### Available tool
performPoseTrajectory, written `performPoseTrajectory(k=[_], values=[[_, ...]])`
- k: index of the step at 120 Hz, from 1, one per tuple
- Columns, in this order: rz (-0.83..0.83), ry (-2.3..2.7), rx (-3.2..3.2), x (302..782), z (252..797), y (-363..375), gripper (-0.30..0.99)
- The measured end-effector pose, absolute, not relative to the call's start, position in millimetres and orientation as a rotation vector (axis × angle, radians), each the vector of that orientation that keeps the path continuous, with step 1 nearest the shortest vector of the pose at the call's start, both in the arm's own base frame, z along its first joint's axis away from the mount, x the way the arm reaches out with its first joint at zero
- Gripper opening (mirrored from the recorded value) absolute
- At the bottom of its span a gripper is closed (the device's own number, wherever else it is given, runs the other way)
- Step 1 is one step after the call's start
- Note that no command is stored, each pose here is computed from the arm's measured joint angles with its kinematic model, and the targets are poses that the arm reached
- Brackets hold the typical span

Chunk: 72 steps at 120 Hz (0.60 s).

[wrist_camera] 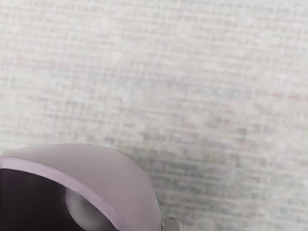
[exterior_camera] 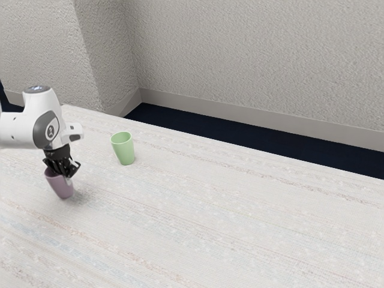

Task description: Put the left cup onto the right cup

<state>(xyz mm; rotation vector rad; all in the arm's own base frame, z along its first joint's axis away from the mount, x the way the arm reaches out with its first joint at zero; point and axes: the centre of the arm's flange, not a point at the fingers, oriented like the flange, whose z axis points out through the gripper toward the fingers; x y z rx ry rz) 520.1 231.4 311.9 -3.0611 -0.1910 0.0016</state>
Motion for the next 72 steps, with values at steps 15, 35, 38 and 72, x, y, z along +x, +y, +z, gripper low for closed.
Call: performPoseTrajectory(k=[15, 35, 38, 72], values=[[-0.01, -0.172, -3.064, 523.3, 322.2, 224.1, -0.09], [-0.062, -0.128, -3.053, 548.2, 357.8, 214.4, -0.09], [-0.067, -0.121, -3.052, 552.1, 363.1, 213.1, -0.09], [-0.081, -0.074, -3.038, 596.3, 408.5, 203.4, -0.09]])
